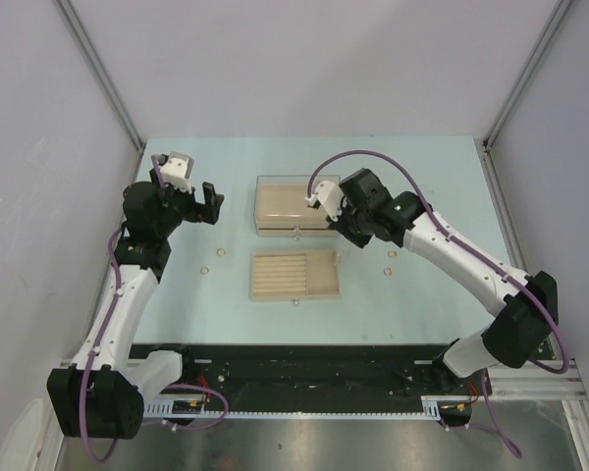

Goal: Organize the mixed jewelry

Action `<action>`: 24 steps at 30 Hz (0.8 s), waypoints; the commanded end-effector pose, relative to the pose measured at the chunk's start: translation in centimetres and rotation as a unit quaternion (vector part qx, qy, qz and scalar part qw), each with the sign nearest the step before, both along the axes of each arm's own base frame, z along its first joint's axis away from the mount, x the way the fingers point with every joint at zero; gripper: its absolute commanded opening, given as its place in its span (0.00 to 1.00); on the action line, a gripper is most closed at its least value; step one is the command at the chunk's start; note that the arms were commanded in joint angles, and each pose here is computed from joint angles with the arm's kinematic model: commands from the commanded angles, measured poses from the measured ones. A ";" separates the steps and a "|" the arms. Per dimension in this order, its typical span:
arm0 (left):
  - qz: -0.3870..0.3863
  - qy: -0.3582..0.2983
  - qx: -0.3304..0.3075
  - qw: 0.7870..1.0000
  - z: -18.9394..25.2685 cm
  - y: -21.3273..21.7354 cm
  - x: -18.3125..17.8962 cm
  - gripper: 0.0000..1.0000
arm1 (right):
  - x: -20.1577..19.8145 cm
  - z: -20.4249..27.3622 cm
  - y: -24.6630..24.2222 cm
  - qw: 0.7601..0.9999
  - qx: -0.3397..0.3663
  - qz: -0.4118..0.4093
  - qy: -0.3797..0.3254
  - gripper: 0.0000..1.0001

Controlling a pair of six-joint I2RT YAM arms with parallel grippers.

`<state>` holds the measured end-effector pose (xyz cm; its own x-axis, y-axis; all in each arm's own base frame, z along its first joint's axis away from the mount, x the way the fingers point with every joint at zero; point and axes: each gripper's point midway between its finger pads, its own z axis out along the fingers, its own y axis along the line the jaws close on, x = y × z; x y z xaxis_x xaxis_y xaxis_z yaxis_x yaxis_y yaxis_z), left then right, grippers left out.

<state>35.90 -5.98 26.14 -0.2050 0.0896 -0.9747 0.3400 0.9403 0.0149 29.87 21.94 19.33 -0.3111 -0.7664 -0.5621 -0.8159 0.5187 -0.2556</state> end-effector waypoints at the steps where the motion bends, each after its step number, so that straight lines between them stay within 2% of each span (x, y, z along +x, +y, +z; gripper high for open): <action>1: -0.005 -0.022 0.009 1.000 0.9 0.0 -0.2 1.00 | -1.7 0.3 0.6 1.000 -0.005 0.002 0.005 0.00; 11: -0.004 -0.021 0.009 1.000 0.7 0.0 -0.2 1.00 | -4.3 -2.1 3.6 0.998 -0.018 0.053 0.034 0.00; 24: -0.004 -0.019 0.010 1.000 0.6 0.1 -0.1 1.00 | -5.7 -4.9 5.5 0.993 -0.049 0.087 0.056 0.00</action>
